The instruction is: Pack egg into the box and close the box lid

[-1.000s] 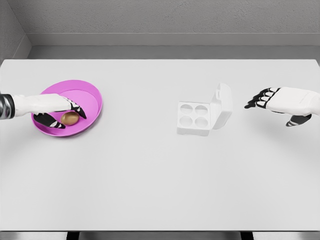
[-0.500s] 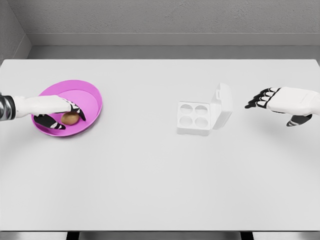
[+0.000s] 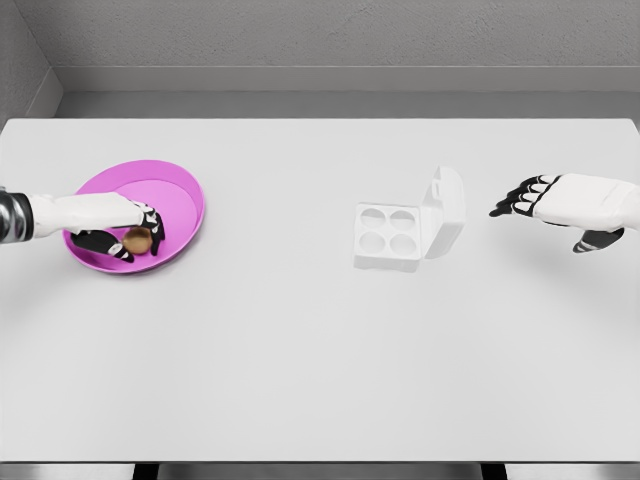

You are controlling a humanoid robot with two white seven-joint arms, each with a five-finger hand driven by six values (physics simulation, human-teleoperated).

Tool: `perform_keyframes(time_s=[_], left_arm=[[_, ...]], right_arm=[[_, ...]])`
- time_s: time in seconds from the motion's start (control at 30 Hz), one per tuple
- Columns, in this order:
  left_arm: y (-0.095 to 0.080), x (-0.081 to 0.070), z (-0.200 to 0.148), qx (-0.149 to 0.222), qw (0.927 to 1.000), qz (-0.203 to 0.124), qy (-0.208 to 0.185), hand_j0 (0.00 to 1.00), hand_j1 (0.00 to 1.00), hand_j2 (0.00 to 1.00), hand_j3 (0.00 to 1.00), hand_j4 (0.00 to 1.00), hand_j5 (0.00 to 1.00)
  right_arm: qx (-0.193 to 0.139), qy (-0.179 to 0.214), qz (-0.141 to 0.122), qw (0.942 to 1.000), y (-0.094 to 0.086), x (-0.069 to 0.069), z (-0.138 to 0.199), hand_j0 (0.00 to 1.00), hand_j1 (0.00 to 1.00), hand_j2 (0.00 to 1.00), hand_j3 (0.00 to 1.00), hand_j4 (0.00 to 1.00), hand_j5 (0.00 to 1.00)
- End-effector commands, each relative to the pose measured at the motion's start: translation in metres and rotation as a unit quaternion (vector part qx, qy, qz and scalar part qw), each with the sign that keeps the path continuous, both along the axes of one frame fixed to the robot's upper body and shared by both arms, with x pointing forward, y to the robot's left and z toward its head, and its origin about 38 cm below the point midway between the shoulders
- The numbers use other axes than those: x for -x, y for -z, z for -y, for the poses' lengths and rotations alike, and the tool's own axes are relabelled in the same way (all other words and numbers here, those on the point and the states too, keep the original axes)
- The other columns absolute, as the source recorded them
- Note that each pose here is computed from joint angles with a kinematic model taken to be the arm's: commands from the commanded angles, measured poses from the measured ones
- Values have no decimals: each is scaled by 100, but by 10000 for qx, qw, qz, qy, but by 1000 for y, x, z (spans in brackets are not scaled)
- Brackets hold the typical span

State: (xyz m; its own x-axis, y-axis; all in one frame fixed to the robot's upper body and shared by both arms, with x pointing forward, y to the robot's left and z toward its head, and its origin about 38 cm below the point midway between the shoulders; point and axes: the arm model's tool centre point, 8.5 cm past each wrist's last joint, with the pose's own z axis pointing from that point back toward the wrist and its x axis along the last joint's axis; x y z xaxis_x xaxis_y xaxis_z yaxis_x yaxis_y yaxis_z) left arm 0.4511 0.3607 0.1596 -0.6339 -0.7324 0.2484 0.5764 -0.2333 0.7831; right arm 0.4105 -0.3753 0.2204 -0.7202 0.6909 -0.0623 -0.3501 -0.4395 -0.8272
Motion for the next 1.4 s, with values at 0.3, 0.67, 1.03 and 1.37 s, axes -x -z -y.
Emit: perform_keyframes(time_s=[0.3, 0.67, 1.03, 1.37], left_arm=[[-38, -9, 23, 265, 9982, 451, 302, 35, 35, 35, 35, 35, 35], [-57, -21, 88, 705, 9907, 725, 906, 35, 35, 35, 35, 35, 35], [-60, -26, 146, 1106, 9814, 791, 1355, 33, 33, 33, 33, 33, 33], [-63, -23, 217, 1502, 9668, 781, 1915, 33, 33, 33, 33, 33, 33]], right_arm=[[-11, 38, 12, 10000, -2, 0, 3, 100, 100, 100, 100, 100, 100], [24, 73, 25, 10000, -6, 1, 7, 100, 100, 100, 100, 100, 100], [89, 151, 12, 9998, -7, 2, 15, 100, 100, 100, 100, 100, 100], [105, 194, 45, 9997, -11, 0, 18, 100, 100, 100, 100, 100, 100]])
